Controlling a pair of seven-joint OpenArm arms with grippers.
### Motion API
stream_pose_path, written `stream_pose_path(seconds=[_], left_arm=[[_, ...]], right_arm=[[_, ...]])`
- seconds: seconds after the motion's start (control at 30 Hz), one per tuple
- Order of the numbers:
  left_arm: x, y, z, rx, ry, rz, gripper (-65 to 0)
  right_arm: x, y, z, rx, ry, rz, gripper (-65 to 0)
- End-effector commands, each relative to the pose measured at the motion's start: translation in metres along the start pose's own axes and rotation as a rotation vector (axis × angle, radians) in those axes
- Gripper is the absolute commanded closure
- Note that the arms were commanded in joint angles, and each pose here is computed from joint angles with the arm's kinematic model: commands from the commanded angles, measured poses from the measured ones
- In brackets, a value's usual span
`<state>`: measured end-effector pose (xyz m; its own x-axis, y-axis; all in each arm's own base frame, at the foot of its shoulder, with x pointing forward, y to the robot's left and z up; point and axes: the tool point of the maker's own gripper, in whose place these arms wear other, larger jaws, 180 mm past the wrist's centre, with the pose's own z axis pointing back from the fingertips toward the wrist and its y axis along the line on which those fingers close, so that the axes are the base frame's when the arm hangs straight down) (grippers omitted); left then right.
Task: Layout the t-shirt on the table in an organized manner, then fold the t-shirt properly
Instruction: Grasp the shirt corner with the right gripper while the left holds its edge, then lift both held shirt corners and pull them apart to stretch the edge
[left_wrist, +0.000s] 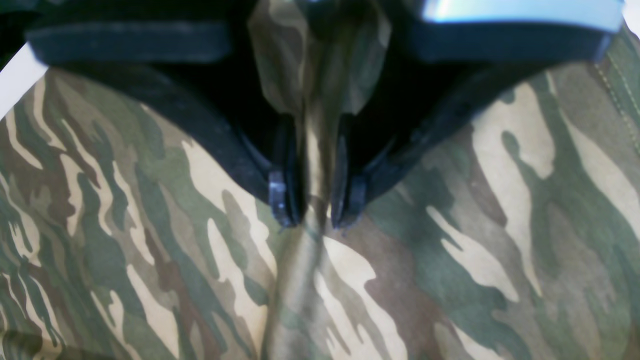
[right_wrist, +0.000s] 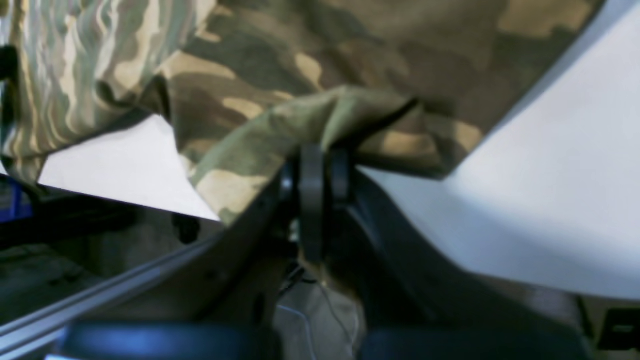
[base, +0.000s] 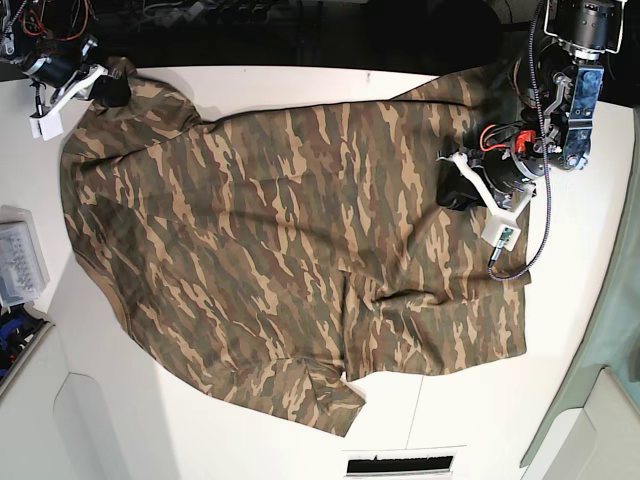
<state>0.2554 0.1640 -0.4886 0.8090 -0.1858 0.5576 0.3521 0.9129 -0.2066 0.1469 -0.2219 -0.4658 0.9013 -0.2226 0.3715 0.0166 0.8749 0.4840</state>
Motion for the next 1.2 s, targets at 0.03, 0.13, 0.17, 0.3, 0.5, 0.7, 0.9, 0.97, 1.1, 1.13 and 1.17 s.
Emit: stream_pose_path(seconds=[0.03, 0.13, 0.17, 0.3, 0.5, 0.7, 0.9, 0.97, 1.1, 1.13, 1.17], left_arm=[[-0.051, 0.012, 0.002, 0.071, 0.216, -0.032, -17.3], [-0.049, 0.012, 0.002, 0.074, 0.204, -0.008, -25.3], [-0.044, 0.013, 0.002, 0.075, 0.185, 0.009, -28.2], [-0.01, 0.012, 0.012, 0.057, 0.086, 0.047, -29.1], [0.029, 0.019, 0.037, 0.06, -0.017, 0.09, -29.1], [0.02, 0.049, 0.064, 0.101, -0.09, 0.234, -29.1], [0.011, 0.072, 0.104, 0.148, -0.172, 0.318, -29.1], [0.0, 0.079, 0.114, 0.176, -0.169, 0.333, -29.1], [-0.033, 0.085, 0.128, 0.215, -0.124, 0.376, -29.1], [-0.042, 0.084, 0.131, 0.219, -0.109, 0.381, -29.1], [-0.05, 0.082, 0.133, 0.212, -0.09, 0.377, -29.1]], right_arm=[[-0.001, -0.003, 0.005, -0.003, 0.002, -0.003, 0.0], [-0.001, -0.002, 0.006, 0.004, -0.001, -0.005, -13.5], [-0.001, -0.002, 0.006, 0.004, -0.002, -0.005, -22.2], [0.002, -0.002, 0.007, 0.002, -0.009, 0.001, -34.9], [0.01, -0.013, 0.016, -0.028, -0.036, -0.013, -34.9], [0.012, -0.025, 0.025, -0.07, -0.04, -0.011, -34.9], [0.012, -0.026, 0.025, -0.074, -0.037, -0.009, -34.9], [0.01, -0.027, 0.025, -0.078, -0.03, -0.006, -34.9], [0.007, -0.031, 0.026, -0.104, -0.008, 0.012, -35.0], [0.006, -0.032, 0.026, -0.107, -0.004, 0.014, -34.9], [0.005, -0.032, 0.026, -0.109, 0.002, 0.015, -35.0]])
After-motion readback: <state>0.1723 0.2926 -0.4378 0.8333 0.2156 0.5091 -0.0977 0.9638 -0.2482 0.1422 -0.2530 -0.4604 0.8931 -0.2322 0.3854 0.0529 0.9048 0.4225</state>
